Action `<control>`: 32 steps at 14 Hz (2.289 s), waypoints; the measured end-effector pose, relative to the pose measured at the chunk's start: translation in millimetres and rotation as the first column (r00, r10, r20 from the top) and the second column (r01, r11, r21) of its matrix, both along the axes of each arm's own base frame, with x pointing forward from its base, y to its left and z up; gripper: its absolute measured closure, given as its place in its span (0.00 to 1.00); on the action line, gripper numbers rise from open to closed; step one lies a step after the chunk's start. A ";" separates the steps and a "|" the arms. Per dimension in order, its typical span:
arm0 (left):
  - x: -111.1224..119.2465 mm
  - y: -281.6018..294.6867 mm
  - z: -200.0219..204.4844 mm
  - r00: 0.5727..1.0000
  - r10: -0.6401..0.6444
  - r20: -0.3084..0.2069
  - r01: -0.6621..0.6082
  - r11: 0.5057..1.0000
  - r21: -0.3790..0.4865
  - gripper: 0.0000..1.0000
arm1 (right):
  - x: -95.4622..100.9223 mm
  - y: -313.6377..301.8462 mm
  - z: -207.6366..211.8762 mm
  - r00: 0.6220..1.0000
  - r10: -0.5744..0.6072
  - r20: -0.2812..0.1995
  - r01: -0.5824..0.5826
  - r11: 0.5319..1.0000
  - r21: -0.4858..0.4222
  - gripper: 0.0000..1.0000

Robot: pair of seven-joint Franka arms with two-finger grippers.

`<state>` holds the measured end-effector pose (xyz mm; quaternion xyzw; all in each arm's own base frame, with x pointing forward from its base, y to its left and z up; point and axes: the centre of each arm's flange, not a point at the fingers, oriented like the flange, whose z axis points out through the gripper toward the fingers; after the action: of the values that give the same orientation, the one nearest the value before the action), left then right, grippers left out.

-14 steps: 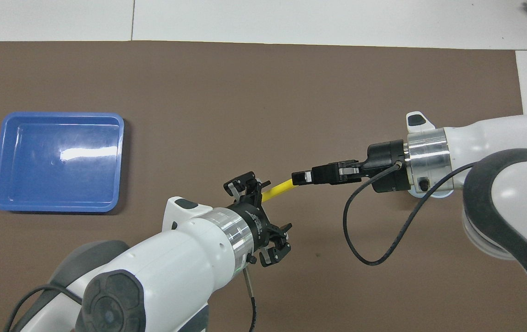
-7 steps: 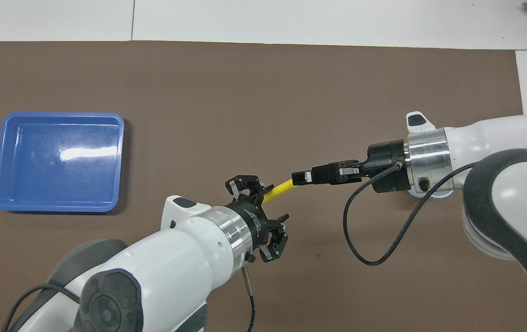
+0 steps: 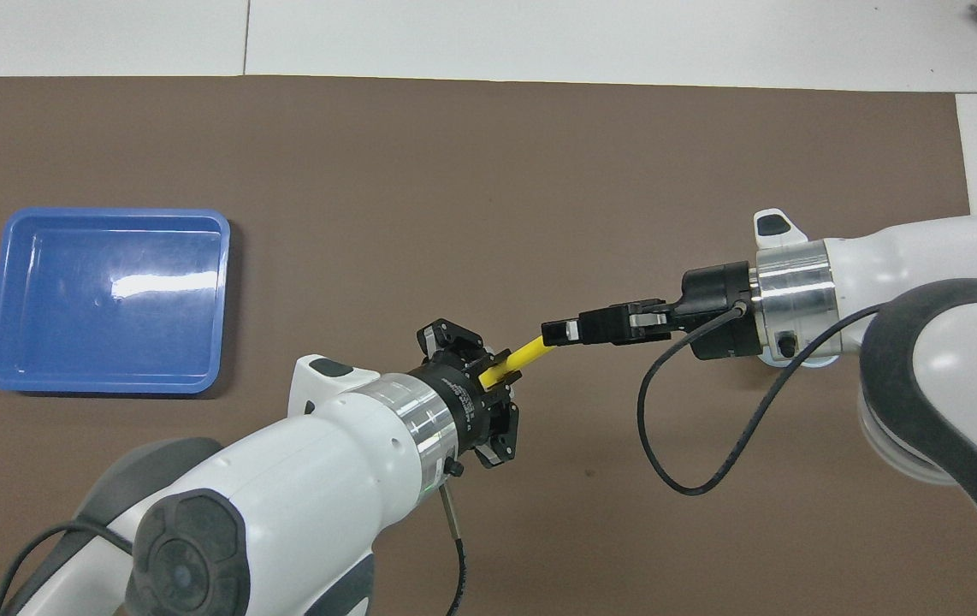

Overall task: Right arm passes pens to left for tray arrangement
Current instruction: 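Grasp the yellow pen with the left gripper and open the right gripper, then carry the pen to the tray with the left gripper while the right gripper returns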

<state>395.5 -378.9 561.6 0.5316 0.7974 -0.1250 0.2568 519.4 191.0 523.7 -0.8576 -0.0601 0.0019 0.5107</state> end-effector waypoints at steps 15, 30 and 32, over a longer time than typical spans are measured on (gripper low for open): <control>-5.5 -4.7 1.8 0.988 -0.148 0.043 0.142 0.982 0.122 0.81 | 0.0 -1.1 1.5 1.000 -0.005 0.002 0.005 1.000 -0.002 0.12; 101.1 225.0 -20.0 0.557 -0.826 -0.090 0.766 0.469 0.440 0.81 | 8.8 -75.9 -24.8 0.966 0.228 0.120 -0.124 0.819 -0.560 0.00; 108.7 264.9 -21.8 0.443 -0.891 -0.098 0.816 0.355 0.457 0.81 | 10.8 -92.2 -27.4 0.956 0.267 0.121 -0.136 0.769 -0.625 0.00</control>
<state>504.2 -114.0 539.8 0.9193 0.3825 -0.0117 0.0920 530.2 98.8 496.3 -0.9602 -0.2001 -0.0110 0.1947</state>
